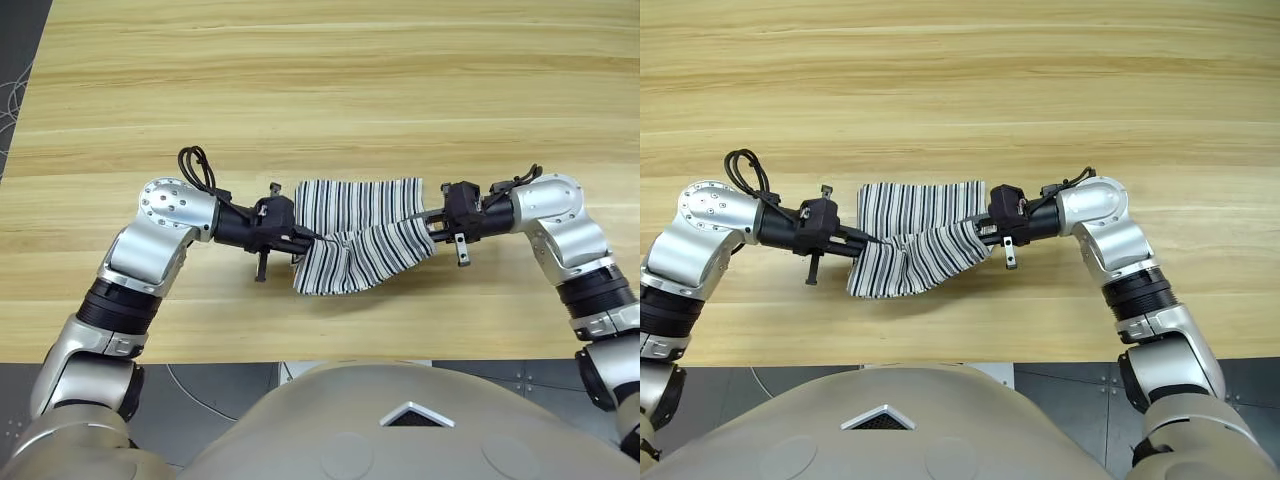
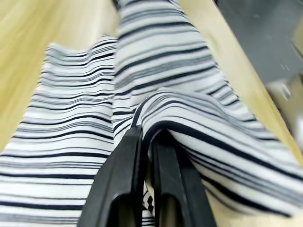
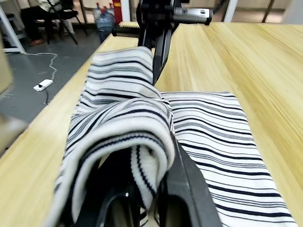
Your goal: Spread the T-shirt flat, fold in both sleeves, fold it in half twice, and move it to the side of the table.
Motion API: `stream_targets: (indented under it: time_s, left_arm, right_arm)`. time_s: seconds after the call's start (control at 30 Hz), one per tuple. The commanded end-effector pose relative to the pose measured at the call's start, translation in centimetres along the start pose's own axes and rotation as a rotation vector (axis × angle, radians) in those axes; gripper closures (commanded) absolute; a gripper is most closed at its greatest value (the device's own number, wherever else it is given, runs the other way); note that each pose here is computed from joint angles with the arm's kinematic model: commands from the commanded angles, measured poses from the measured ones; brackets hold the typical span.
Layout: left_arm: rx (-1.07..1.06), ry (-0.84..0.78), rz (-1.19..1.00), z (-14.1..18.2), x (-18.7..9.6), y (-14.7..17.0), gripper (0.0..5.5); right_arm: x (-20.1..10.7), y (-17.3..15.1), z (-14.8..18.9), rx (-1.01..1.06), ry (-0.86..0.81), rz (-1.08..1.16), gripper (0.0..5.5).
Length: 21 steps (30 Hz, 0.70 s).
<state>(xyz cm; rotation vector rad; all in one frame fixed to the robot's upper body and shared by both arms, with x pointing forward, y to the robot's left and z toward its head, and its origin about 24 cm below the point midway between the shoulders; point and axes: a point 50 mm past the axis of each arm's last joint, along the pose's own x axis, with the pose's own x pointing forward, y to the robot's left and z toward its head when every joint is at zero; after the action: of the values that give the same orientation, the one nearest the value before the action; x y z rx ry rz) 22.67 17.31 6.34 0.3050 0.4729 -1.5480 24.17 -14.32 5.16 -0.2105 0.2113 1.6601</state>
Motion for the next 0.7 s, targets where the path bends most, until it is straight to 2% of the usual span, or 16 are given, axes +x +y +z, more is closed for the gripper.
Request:
stream_targets:
  time_s: [0.03,0.2,0.33,0.5,0.63,0.67,0.7]
  left_arm:
    - [-0.073,-0.026,0.068,0.1,-0.6,1.4,5.24]
    - [-0.222,-0.033,0.151,-1.7,-0.7,2.8,5.24]
    - [-0.353,-0.106,0.184,-2.7,-0.4,3.2,5.24]
    - [-0.61,-0.155,0.288,-4.8,-0.4,5.0,5.24]
    - [-0.858,-0.098,0.384,-7.3,0.7,5.7,5.24]
    - [-0.907,-0.072,0.41,-8.0,1.1,5.7,5.24]
    - [-0.947,-0.053,0.425,-8.6,1.4,5.6,5.24]
  right_arm:
    - [0.2,-1.5,0.0,0.006,0.02,-0.066,5.25]
    - [0.9,-2.9,-1.1,0.095,0.042,-0.124,5.25]
    - [1.2,-3.5,-2.3,0.168,0.051,-0.162,5.25]
    - [1.3,-4.2,-3.9,0.339,0.05,-0.233,5.25]
    - [1.3,-4.7,-4.8,0.518,-0.03,-0.311,5.25]
    - [1.2,-4.8,-4.9,0.569,-0.08,-0.332,4.88]
    - [1.2,-5.0,-5.0,0.621,-0.136,-0.352,4.76]
